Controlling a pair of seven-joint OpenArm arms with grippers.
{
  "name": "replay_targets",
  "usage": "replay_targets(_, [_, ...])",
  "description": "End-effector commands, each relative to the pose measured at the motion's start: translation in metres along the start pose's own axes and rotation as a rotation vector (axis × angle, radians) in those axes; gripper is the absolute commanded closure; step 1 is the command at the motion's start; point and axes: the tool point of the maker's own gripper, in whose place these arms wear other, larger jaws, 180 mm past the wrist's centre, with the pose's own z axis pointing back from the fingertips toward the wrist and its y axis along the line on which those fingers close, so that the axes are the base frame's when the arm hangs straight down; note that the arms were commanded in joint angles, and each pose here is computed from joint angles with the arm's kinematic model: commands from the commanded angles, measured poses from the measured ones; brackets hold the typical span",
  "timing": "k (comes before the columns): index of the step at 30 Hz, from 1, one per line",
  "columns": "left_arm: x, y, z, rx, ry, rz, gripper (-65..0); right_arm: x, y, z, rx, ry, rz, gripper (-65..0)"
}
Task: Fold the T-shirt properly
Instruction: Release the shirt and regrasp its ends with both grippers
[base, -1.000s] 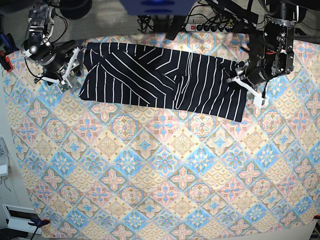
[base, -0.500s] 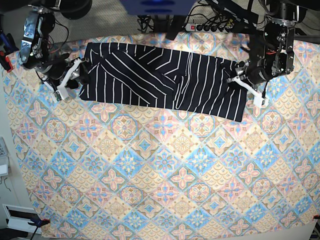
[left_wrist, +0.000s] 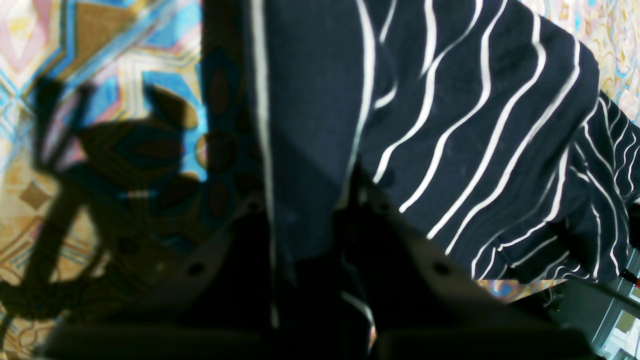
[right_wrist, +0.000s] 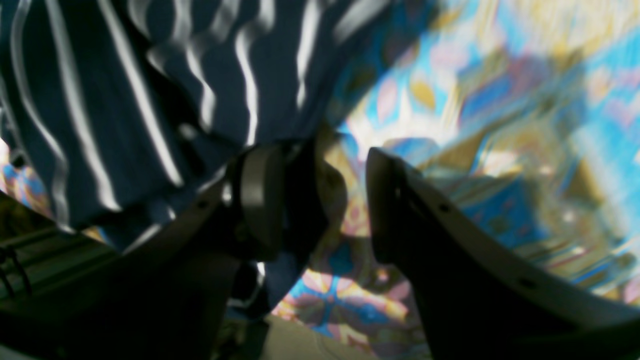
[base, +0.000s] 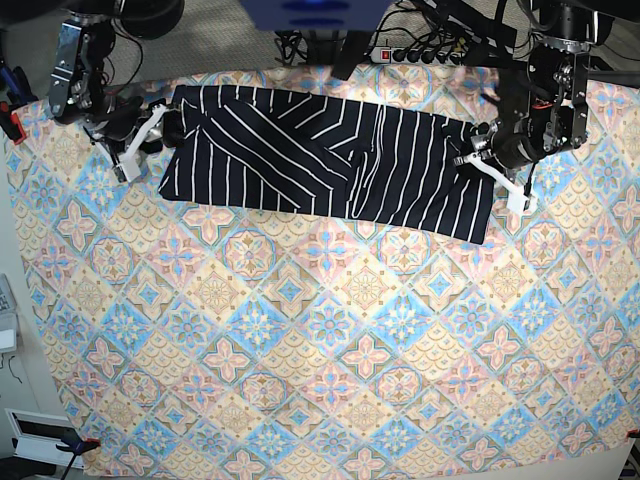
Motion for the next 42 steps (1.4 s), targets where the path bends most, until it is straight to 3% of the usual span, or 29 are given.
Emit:
replay_targets(1, [0.012, -0.001, 0.005, -0.008, -0.03, -0.02, 0.0, 0.009, 0.001, 0.001, 0.014, -0.037, -0.001, -26.4])
replay_targets(18, [0.011, -0.001, 0.004, -0.006, -0.029, -0.02, 0.0, 0.009, 0.031, -0.022, 0.099, -0.016, 0.011, -26.4])
replay_targets(25, [0.011, -0.001, 0.004, -0.008, -0.028, -0.018, 0.0, -0.014, 0.033, -0.036, 0.162, 0.008, -0.141, -25.8])
replay_targets(34, [0.009, -0.003, 0.003, -0.012, -0.026, -0.013, 0.0, -0.011, 0.032, -0.037, 0.163, 0.009, -0.141, -9.1])
replay_targets(42, [-0.003, -0.028, -0.011, -0.071, -0.026, 0.038, 0.0, 0.044, 0.013, -0.024, 0.176, -0.103, -0.123, -4.2])
